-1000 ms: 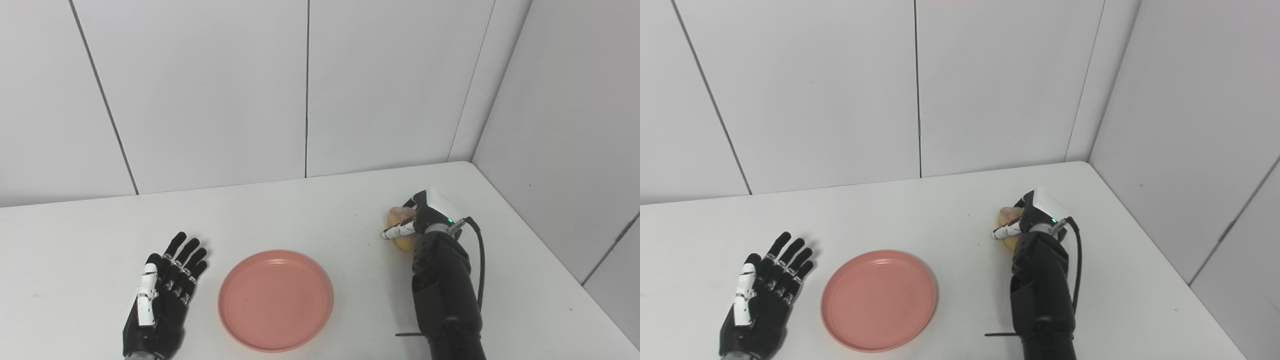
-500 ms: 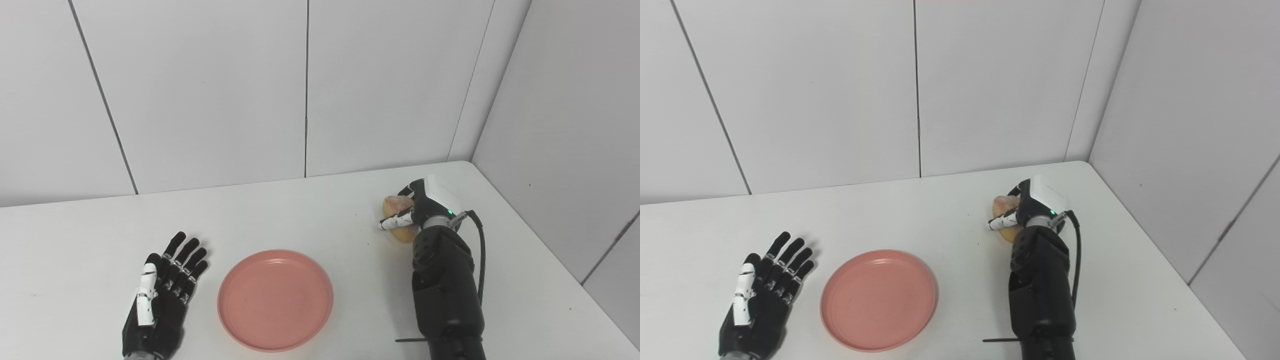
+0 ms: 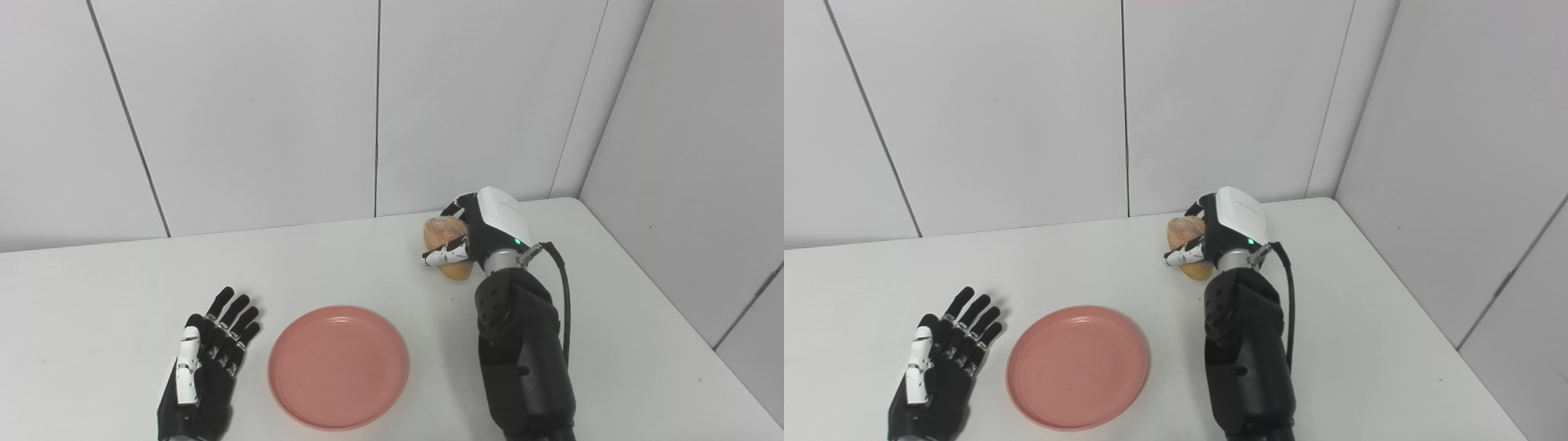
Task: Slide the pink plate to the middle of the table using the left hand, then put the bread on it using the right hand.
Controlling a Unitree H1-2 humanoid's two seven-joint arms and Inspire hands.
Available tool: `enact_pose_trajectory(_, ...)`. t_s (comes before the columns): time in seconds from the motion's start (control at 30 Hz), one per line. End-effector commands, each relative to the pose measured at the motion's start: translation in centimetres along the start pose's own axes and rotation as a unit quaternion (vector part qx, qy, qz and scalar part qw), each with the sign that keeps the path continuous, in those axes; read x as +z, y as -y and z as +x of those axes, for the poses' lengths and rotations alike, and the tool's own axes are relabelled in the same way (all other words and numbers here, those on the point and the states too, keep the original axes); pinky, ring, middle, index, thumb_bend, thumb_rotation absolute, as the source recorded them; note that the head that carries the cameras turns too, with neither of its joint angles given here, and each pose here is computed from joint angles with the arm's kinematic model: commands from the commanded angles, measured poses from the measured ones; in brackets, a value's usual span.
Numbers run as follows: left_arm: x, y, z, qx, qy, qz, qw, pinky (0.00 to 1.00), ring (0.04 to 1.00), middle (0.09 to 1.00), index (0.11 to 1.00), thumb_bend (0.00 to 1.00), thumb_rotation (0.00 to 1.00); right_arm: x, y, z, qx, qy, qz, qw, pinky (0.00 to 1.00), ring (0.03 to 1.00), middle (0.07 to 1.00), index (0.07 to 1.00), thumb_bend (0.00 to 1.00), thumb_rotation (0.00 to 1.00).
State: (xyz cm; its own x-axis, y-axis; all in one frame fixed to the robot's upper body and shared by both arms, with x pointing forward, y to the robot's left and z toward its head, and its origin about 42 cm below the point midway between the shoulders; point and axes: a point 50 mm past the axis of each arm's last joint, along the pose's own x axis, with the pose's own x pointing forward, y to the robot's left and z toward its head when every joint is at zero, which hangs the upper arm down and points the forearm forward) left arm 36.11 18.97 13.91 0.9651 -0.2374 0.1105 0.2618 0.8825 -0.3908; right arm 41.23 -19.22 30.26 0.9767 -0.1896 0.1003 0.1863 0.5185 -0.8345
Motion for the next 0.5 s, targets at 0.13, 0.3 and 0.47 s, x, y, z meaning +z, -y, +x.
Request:
enact_pose_trajectory(0.13,-1.9,0.6,-0.9,0.013,-0.03,0.001,0.999,0.91,0.886,0.888,0.872,0.4,1.0,3.6,0.0,-1.7,0.0,0.069,0.0,0.998,0.21,0.301,0.414,0.507,0.53,0.0)
enact_pose_trajectory(0.3,-2.2,1.4,-0.8,0.014,-0.031,0.006,0.999,0.91,0.884,0.885,0.865,0.42,1.0,5.2,-1.8,-3.1,0.021,0.105,-0.018,0.994,0.2,0.283,0.402,0.514,0.52,0.0)
enact_pose_trajectory(0.47,-2.3,2.4,-0.8,0.024,-0.031,0.016,0.999,0.89,0.873,0.875,0.854,0.43,1.0,6.0,-3.6,-4.3,0.055,0.141,-0.016,0.988,0.16,0.238,0.432,0.502,0.53,0.0)
